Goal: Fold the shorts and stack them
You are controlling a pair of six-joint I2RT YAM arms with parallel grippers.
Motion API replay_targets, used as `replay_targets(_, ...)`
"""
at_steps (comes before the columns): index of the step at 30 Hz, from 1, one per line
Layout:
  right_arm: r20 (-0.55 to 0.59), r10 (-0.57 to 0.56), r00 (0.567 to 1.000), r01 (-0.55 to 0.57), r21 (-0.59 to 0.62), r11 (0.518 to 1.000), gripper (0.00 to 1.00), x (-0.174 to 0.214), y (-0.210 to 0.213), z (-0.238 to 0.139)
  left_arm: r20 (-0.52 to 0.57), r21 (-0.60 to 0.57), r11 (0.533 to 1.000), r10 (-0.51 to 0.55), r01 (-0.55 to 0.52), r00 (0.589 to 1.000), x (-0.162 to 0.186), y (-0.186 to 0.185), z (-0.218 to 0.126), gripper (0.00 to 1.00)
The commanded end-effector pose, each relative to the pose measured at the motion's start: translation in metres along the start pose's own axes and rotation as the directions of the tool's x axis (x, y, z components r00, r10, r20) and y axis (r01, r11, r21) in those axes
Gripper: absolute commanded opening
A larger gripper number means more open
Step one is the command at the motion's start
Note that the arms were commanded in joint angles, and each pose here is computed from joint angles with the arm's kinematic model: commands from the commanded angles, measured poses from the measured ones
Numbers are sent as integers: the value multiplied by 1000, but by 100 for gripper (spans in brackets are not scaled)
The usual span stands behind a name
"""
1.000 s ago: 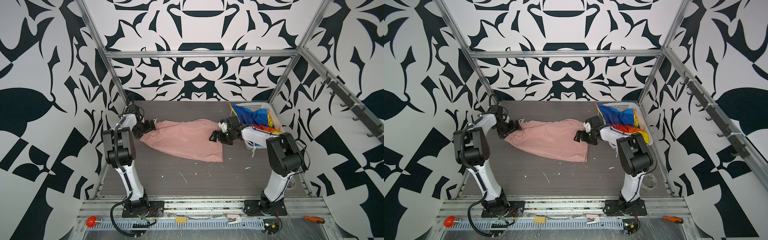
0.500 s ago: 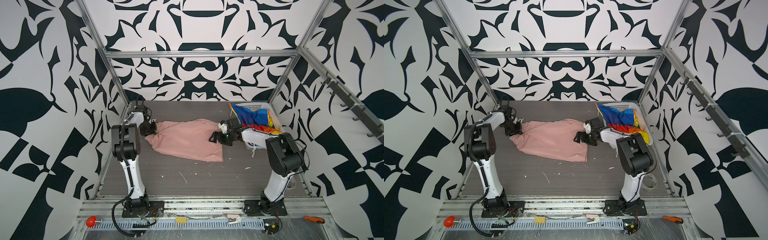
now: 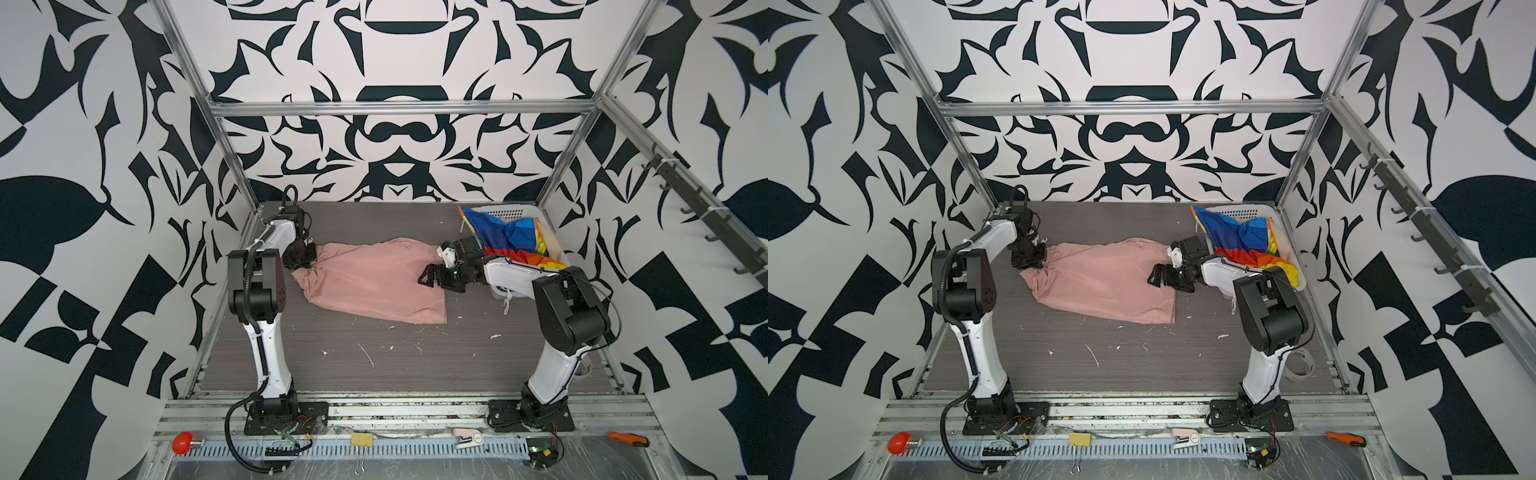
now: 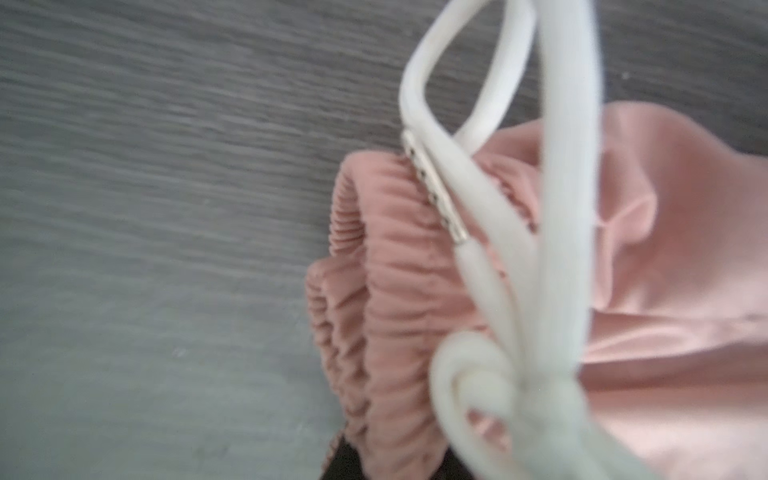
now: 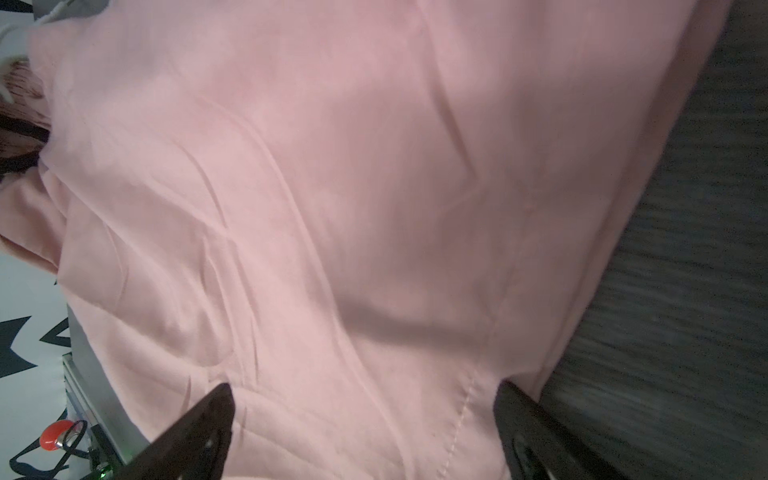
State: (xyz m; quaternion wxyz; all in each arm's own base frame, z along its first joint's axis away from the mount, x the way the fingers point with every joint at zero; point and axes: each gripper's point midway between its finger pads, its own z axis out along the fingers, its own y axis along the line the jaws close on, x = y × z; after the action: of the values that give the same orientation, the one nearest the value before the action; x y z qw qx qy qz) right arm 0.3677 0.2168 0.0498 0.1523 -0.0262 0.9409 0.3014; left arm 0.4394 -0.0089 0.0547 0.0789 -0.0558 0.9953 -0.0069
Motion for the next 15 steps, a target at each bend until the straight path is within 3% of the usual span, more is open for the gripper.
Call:
replay_targets(1,23,6,1000,-6,9,1000,99,-5,4,-11,67,-95,992,95,-89,993,-8,-8,-61,0)
replay_targets(9,22,27,999,-28,27,999,99,-8,1,-9,49,-301,903,335,-306,941,-10,-56,-108,0)
replay_targets(12,28,33,999,-34,30,999,98,-11,1,-9,63,-302,891,373,-339,926,-6,-86,-122,0)
replay_targets(15,21,46,999,-46,24,999,98,-11,1,-5,103,-231,902,396,-366,912,1,-130,-134,0)
